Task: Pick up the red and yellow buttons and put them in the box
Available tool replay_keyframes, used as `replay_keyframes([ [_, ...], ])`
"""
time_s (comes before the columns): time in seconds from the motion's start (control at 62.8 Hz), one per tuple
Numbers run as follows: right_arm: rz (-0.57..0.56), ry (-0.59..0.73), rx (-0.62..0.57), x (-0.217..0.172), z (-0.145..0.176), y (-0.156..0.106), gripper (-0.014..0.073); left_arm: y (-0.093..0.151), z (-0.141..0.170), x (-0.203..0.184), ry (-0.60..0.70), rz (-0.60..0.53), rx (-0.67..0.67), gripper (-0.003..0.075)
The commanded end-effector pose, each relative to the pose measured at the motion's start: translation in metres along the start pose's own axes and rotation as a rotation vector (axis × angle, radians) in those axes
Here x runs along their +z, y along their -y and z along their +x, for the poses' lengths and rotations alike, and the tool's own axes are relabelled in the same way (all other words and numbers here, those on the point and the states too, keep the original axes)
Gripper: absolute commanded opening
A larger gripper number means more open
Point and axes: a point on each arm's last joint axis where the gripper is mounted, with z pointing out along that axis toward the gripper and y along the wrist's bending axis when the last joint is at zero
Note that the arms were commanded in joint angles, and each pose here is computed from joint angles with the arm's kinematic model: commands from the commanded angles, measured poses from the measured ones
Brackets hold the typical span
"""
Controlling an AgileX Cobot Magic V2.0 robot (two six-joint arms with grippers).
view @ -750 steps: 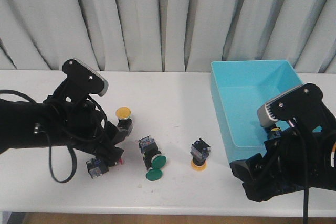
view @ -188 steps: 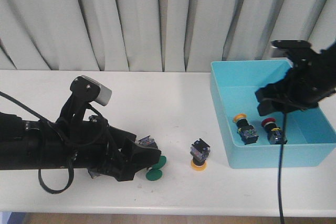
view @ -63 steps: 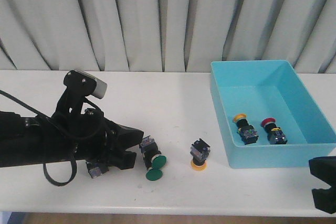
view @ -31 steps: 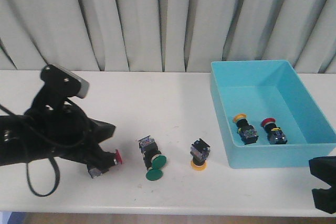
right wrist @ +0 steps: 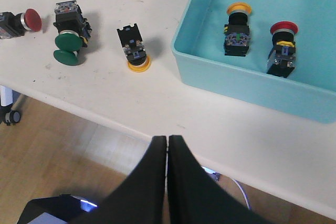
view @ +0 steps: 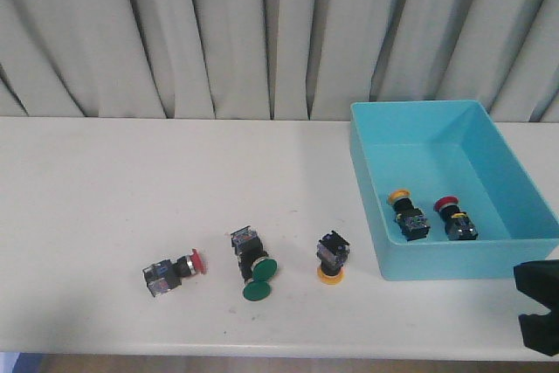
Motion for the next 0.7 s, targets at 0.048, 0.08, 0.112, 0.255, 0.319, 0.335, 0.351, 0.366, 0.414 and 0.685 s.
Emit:
replay_keyframes([
  [0.048, 0.009, 0.074, 0.004, -0.006, -0.010, 0.000, -0.0007, -0.002, 0.014, -0.020, 0.216, -0.078, -0.028, -0.0008],
  [0.08, 0.009, 0.074, 0.004, -0.006, -0.010, 0.000, -0.0007, -0.001, 0.021, -0.021, 0.227, -0.087, -0.029, -0.0008],
  [0.112, 0.009, 0.074, 0.004, -0.006, -0.010, 0.000, -0.0007, -0.001, 0.027, -0.023, 0.247, -0.098, -0.029, -0.0008],
  [0.255, 0.009, 0.074, 0.004, -0.006, -0.010, 0.000, -0.0007, 0.001, 0.047, -0.023, 0.310, -0.131, -0.033, -0.0008],
  [0.319, 0.009, 0.074, 0.004, -0.006, -0.010, 0.000, -0.0007, 0.001, 0.053, -0.021, 0.331, -0.137, -0.038, -0.0008],
  [0.335, 0.009, 0.074, 0.004, -0.006, -0.010, 0.000, -0.0007, 0.001, 0.055, -0.020, 0.332, -0.137, -0.039, -0.0008],
  [0.351, 0.009, 0.073, 0.004, -0.006, -0.010, 0.000, -0.0007, 0.002, 0.057, -0.018, 0.332, -0.137, -0.042, -0.0008],
  [0.366, 0.009, 0.073, 0.004, -0.006, -0.010, 0.000, -0.0007, 0.002, 0.058, -0.018, 0.334, -0.136, -0.047, -0.0008],
  [0.414, 0.009, 0.073, 0.004, -0.006, -0.010, 0.000, -0.0007, 0.002, 0.062, -0.015, 0.338, -0.136, -0.054, -0.0008],
  [0.685, 0.009, 0.073, 0.004, -0.006, -0.010, 0.000, -0.0007, 0.002, 0.069, -0.012, 0.396, -0.142, -0.079, -0.0008],
])
